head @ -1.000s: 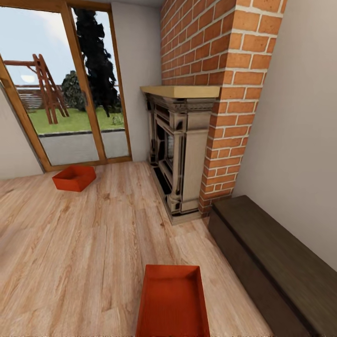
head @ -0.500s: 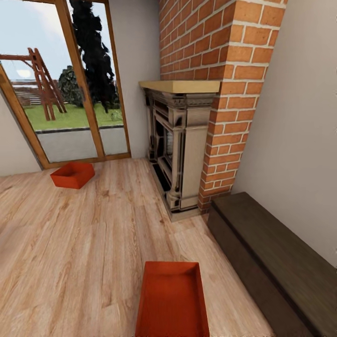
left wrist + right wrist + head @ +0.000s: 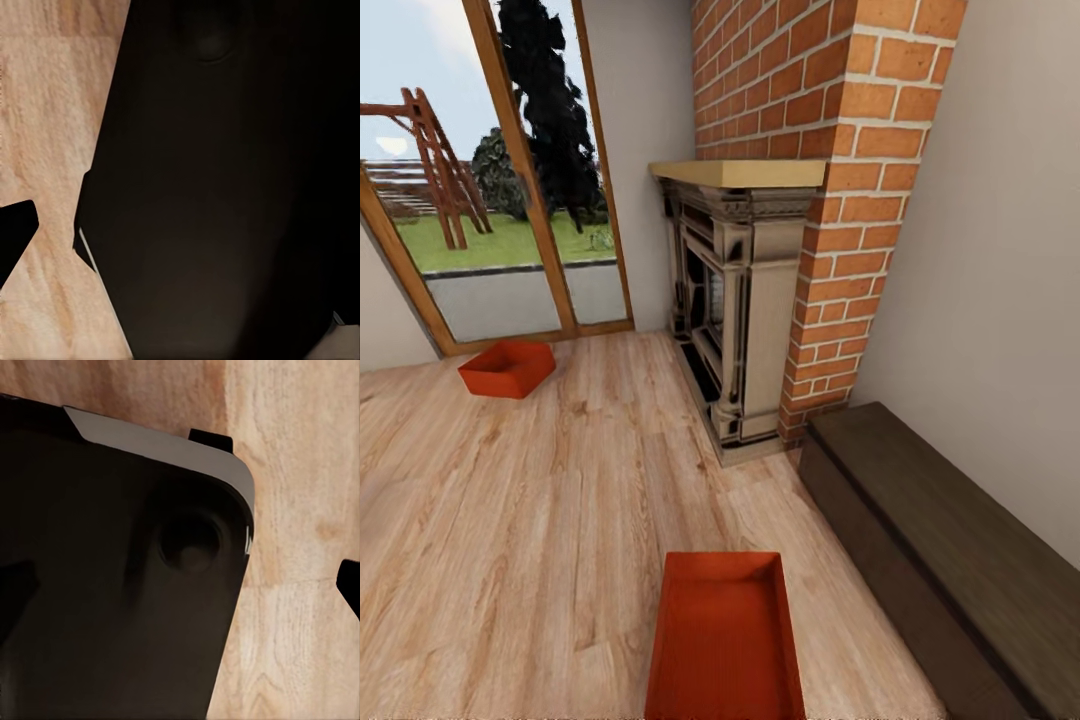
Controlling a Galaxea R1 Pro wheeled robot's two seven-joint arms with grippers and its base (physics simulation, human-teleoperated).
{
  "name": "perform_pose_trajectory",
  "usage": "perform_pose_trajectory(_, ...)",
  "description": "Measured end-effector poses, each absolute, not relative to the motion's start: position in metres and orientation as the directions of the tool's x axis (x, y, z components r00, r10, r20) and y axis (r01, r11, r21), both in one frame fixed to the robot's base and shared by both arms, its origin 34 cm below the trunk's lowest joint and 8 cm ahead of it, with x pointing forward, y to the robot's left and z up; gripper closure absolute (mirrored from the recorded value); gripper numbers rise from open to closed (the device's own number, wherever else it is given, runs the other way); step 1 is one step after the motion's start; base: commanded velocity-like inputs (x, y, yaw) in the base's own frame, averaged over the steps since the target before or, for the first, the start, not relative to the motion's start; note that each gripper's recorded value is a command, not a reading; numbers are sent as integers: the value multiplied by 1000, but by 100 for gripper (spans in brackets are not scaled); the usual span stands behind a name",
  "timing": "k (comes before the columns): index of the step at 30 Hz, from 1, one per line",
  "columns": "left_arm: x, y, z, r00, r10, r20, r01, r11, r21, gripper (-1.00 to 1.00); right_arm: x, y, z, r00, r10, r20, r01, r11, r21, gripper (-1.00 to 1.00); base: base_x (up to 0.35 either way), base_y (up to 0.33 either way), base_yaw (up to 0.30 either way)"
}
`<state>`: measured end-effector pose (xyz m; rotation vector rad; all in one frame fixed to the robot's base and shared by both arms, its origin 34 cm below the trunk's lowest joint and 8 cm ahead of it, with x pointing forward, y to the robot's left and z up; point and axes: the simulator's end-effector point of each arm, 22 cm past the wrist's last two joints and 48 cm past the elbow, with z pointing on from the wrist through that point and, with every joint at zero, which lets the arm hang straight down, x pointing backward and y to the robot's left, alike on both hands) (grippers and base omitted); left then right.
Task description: Move the two storage containers from the living room to the garage. In the garage, place one container on the floor and stack the other container on top of it (either order is fine).
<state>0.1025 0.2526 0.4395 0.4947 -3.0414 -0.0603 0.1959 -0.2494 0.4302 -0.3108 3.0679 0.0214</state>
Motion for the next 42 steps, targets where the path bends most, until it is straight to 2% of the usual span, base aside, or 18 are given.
perform_pose_trajectory(42,76,253,443,-941,-318,117,-312,948,70,-100,168,-248,427,-979,-203,9,-203,979,25,-100,0,0,0)
